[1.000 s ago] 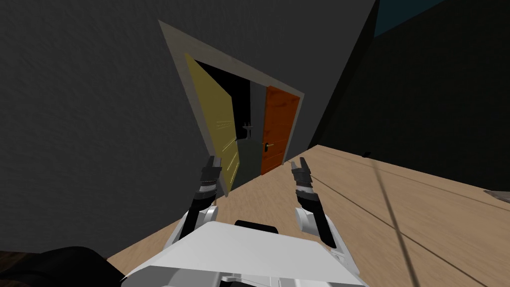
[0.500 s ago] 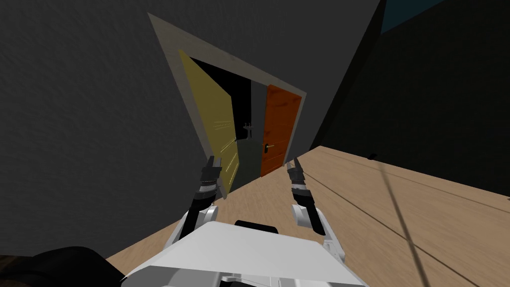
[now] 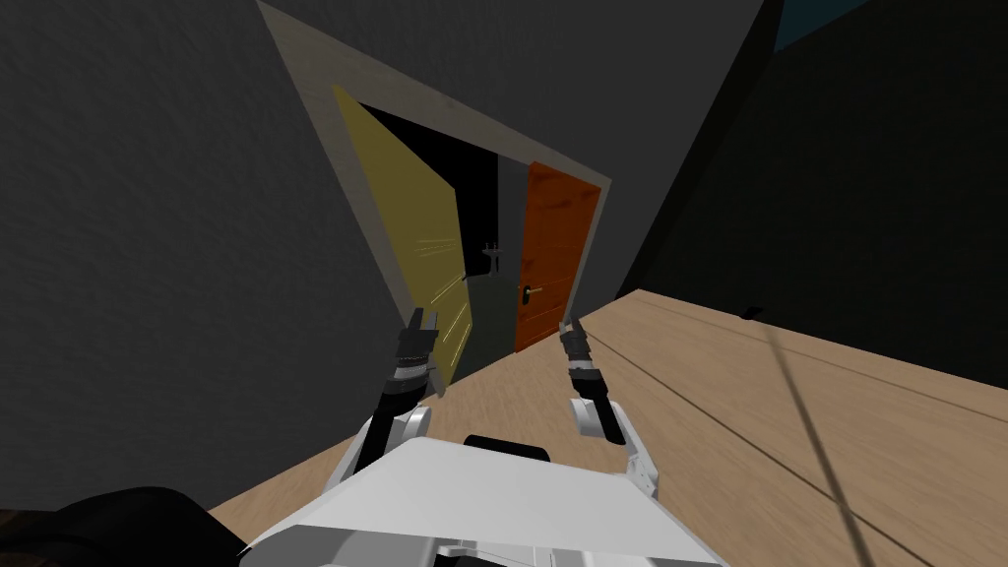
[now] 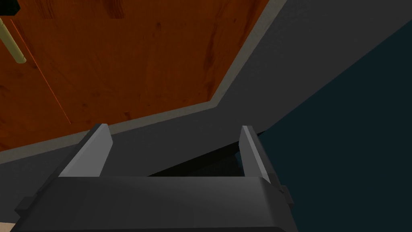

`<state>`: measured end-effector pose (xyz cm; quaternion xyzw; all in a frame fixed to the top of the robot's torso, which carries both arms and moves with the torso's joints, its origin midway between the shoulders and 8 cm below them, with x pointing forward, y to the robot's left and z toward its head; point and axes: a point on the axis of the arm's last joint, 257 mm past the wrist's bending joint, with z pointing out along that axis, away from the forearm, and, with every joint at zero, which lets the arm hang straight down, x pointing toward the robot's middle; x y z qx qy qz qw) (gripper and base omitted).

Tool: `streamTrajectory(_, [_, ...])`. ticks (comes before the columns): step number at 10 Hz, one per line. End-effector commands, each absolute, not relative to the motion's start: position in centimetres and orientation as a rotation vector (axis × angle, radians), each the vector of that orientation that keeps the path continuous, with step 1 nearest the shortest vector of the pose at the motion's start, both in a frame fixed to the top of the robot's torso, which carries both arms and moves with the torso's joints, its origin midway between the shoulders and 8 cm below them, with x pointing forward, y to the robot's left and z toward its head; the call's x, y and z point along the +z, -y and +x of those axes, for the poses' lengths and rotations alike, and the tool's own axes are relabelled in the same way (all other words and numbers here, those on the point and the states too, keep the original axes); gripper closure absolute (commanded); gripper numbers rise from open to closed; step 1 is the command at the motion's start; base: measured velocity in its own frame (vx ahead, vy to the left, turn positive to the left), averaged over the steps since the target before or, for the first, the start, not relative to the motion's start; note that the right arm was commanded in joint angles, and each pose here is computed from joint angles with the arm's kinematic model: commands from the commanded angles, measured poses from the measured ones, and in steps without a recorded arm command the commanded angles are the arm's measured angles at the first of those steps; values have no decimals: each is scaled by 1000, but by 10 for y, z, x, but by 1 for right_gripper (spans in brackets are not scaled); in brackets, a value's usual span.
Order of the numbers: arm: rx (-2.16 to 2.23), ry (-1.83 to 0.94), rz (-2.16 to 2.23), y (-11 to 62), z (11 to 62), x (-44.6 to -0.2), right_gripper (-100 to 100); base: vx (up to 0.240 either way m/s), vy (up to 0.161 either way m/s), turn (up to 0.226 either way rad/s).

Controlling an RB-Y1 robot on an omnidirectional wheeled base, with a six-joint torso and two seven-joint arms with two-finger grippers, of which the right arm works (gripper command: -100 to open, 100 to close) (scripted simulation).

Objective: Push the door open

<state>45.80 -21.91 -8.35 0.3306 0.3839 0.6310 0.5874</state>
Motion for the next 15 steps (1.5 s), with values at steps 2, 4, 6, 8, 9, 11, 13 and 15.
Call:
streamTrajectory(2, [1491,-936,781,209,472,-100,-100,97,-62,45])
streamTrajectory(4, [1504,-970,792,202,483,-114,-100,104,-69,45])
streamTrajectory(6, [1515,-1006,803,195,494,-128,-100,78,-74,42])
streamTrajectory(8, [1519,-1026,811,192,500,-136,-100,55,-49,24])
streamTrajectory(9, [1524,-1044,816,188,505,-143,-100,73,-57,49])
streamTrajectory(11, [1533,-1080,827,182,515,-157,-100,89,-60,47])
streamTrajectory(13, [1540,-1116,837,176,524,-170,-100,89,-89,46])
streamTrajectory(15, [1545,-1151,848,170,533,-182,-100,100,-71,43])
